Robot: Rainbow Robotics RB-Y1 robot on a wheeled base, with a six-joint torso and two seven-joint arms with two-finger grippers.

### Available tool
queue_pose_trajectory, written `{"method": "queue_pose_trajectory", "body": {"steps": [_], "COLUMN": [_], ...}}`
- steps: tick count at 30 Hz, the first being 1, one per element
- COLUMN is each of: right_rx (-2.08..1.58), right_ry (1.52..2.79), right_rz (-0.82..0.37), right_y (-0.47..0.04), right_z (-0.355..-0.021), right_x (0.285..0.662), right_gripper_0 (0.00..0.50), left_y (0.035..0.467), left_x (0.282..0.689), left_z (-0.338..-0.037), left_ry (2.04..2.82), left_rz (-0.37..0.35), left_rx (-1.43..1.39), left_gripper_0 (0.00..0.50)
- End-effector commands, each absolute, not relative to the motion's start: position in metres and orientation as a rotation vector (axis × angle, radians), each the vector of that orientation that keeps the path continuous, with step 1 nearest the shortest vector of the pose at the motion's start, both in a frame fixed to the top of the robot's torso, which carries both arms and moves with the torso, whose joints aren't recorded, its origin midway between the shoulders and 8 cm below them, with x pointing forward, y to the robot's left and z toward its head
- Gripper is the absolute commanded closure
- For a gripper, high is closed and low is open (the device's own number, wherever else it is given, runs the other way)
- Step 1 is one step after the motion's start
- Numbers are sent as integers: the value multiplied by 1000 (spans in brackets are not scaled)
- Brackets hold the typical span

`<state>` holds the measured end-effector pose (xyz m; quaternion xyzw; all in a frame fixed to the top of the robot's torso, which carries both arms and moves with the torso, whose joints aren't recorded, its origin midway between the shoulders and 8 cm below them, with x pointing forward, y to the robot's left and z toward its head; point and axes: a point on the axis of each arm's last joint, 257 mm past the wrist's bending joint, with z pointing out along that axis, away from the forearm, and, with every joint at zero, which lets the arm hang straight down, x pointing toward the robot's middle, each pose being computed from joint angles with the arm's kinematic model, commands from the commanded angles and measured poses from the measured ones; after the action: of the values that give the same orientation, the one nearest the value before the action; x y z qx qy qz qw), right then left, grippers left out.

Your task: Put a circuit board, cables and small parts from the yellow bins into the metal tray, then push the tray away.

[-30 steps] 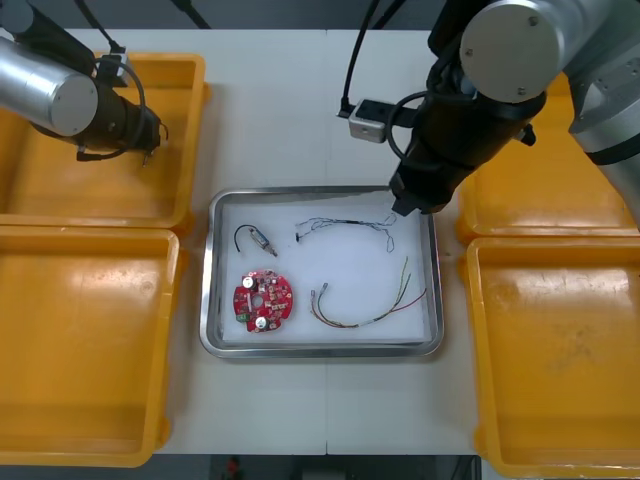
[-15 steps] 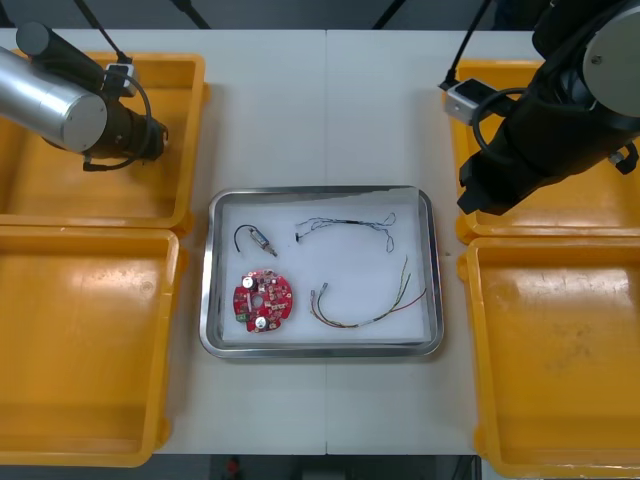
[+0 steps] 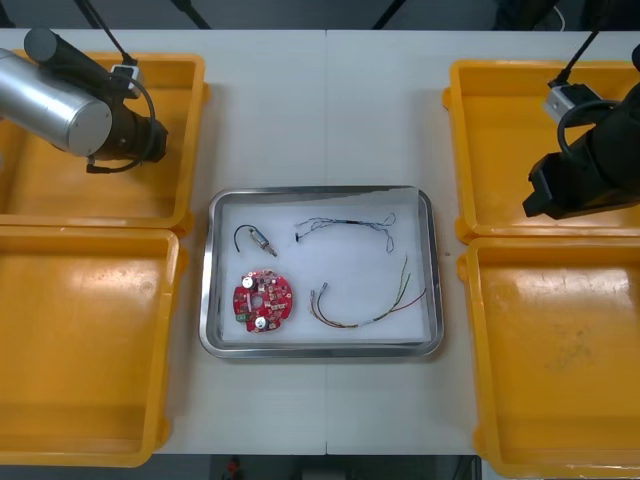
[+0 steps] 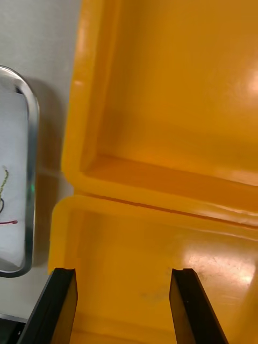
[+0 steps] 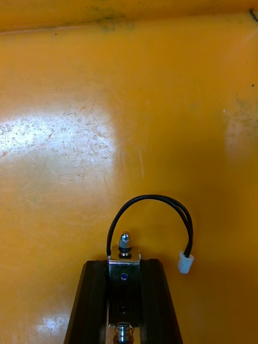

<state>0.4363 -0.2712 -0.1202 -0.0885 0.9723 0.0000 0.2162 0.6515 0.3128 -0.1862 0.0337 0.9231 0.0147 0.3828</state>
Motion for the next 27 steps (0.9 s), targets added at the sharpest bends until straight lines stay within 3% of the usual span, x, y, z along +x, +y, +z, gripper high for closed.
{"method": "queue_pose_trajectory", "body": {"steps": [1,8,14,18,27], "right_rx": [-116,-25,31,42,42], "right_ry": [2665,2688,2716,2713,2721], "right_rz": [-45,-50,-81,-108,-112], "right_y": [-316,-344,-363,-369,-370], "right_z": [-108,-119,-135,-137,-141], "right_x": [431,419,409,409,407], "right_gripper_0": [0,0,0,0,0], "left_y": [298,315,337,339,321], "left_x": [663,666,656,643,594], "left_z": [-164,-136,-92,-74,-31], "left_ry": [2313,2309,2366,2420,2573], "left_rz": [33,96,136,100,-54], "left_rx": [106,101,61,58,34], "left_gripper_0": [500,500,500,500,500]}}
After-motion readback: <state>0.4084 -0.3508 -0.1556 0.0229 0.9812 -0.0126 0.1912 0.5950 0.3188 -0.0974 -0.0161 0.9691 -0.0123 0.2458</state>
